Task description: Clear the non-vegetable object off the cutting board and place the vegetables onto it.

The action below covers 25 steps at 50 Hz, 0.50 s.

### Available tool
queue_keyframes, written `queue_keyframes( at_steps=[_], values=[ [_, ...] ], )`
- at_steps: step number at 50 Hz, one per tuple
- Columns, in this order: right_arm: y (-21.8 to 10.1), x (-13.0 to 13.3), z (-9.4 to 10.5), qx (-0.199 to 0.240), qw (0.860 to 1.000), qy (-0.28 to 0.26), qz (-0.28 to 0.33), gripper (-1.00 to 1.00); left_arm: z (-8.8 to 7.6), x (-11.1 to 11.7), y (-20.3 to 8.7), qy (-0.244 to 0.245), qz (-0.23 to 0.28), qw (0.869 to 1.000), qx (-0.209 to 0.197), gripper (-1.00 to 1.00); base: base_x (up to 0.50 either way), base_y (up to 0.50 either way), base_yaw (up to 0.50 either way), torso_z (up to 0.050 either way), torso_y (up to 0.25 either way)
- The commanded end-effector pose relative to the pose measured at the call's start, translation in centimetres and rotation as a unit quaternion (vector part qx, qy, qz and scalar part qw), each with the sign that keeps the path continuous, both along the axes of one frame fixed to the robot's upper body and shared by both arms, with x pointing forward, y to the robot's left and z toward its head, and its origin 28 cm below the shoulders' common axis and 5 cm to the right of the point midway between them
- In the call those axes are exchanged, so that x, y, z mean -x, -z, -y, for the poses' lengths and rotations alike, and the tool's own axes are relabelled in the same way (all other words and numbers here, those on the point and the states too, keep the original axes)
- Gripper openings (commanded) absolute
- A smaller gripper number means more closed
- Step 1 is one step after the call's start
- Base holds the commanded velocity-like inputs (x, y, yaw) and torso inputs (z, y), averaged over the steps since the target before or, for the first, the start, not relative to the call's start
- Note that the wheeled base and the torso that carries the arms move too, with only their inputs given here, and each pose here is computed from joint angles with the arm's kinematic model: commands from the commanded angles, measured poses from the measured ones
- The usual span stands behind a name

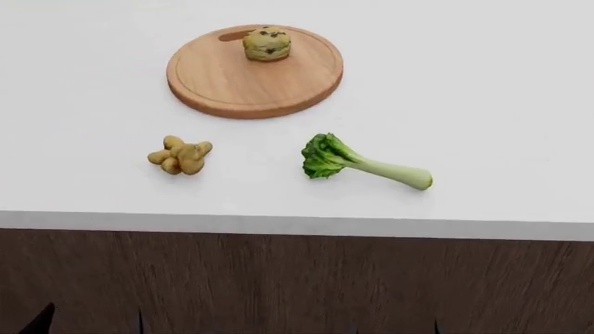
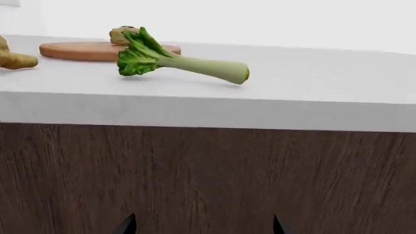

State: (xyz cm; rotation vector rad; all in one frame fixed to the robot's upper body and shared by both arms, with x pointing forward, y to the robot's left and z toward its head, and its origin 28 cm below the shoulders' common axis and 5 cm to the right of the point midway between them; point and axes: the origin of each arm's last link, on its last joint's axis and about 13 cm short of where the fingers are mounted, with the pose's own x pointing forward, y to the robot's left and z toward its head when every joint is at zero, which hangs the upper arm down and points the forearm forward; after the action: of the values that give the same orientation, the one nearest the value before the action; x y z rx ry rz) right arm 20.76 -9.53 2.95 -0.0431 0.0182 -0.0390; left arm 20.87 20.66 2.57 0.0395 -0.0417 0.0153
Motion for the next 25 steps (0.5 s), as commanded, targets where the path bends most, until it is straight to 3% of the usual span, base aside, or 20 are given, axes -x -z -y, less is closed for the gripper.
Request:
queue_keyframes(
  at_steps=[1, 11, 16, 20, 25],
  values=[
    [-3.7, 0.6, 0.2, 0.017, 1.000, 0.006, 0.005, 1.00, -0.4, -0.5, -3.4, -0.004, 0.021, 1.000, -0.003, 1.00, 0.00, 0.00, 0.00, 0.000, 0.000],
    [-9.4, 1.1, 0.8, 0.065, 0.998, 0.006, -0.001, 1.00, -1.2, -1.5, -8.4, 0.000, 0.028, 0.999, 0.024, 1.00, 0.00, 0.00, 0.00, 0.000, 0.000],
    [-12.4, 1.4, 1.3, 0.081, 0.997, 0.005, 0.001, 1.00, -1.5, -1.8, -10.2, 0.008, 0.034, 0.999, 0.022, 1.00, 0.00, 0.00, 0.00, 0.000, 0.000],
    [-14.2, 1.3, 1.9, 0.121, 0.992, 0.003, -0.022, 1.00, -1.7, -2.6, -12.1, 0.010, 0.055, 0.998, 0.030, 1.00, 0.00, 0.00, 0.00, 0.000, 0.000],
    [-16.6, 1.3, 2.7, 0.130, 0.991, -0.003, -0.028, 1.00, -1.9, -3.9, -14.0, 0.027, 0.070, 0.997, 0.024, 1.00, 0.00, 0.00, 0.00, 0.000, 0.000]
  ],
)
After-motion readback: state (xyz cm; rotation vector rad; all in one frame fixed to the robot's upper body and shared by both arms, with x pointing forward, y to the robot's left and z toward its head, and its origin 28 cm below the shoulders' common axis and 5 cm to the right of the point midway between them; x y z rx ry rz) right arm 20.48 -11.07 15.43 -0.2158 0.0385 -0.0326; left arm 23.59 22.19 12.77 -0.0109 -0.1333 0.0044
